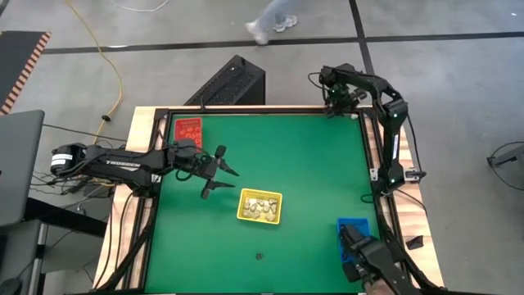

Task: Sort Halloween decoration
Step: Put the white skull toy into the yellow bin

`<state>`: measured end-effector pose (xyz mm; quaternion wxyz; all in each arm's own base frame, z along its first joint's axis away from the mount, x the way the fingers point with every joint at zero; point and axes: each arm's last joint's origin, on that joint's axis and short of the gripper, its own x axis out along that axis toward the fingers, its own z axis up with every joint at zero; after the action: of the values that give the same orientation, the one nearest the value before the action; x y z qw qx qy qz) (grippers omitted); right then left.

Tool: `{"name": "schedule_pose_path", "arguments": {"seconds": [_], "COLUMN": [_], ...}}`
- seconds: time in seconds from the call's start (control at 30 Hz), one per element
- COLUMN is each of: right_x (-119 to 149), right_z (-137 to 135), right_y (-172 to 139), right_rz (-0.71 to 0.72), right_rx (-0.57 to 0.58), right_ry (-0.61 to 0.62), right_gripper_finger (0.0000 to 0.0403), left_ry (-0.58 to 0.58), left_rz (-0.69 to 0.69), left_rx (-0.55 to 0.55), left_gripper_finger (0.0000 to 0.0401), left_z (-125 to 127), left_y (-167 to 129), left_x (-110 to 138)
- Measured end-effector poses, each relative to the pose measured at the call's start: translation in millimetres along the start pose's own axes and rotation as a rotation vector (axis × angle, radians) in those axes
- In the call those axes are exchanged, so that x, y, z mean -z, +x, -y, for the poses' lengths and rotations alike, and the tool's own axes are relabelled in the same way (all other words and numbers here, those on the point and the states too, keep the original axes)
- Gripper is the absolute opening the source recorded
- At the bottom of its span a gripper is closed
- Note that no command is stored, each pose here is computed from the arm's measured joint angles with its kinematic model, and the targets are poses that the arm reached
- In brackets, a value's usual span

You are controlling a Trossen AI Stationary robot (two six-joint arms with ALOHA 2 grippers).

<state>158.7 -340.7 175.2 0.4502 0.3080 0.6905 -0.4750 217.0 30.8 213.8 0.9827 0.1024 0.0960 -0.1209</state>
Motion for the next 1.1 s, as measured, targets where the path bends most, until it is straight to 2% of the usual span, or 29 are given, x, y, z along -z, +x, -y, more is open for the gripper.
{"name": "schedule_pose_path", "arguments": {"seconds": [0.07, 0.17, 0.27, 0.5, 0.8, 0.97, 1.1], "right_x": [-2, 0, -1, -4, -4, -8, -14], "right_z": [3, 10, 12, -4, -13, -13, -12], "right_y": [-3, 0, 5, 22, 37, 40, 42], "right_rz": [0.01, -0.018, -0.041, -0.124, -0.233, -0.2, -0.145], "right_rx": [0.003, 0.068, 0.068, 0.118, 0.206, 0.183, 0.181], "right_ry": [-0.003, -0.028, -0.066, -0.238, -0.392, -0.461, -0.44], "right_gripper_finger": [0.0227, 0.0227, 0.0218, 0.0195, 0.0192, 0.0192, 0.0191], "left_ry": [0.008, 0.008, 0.002, -0.003, -0.003, 0.002, 0.003], "left_rz": [-0.001, -0.002, -0.009, -0.015, -0.016, -0.017, -0.017], "left_rx": [0.001, 0.001, 0.003, 0.005, 0.004, 0.003, 0.002], "left_gripper_finger": [0.0173, 0.0173, 0.0173, 0.0173, 0.0173, 0.0173, 0.0173], "left_z": [0, 0, 0, 0, 0, 0, 0], "left_y": [0, 0, 0, 0, 0, 0, 0], "left_x": [0, 0, 1, 2, 2, 2, 2]}}
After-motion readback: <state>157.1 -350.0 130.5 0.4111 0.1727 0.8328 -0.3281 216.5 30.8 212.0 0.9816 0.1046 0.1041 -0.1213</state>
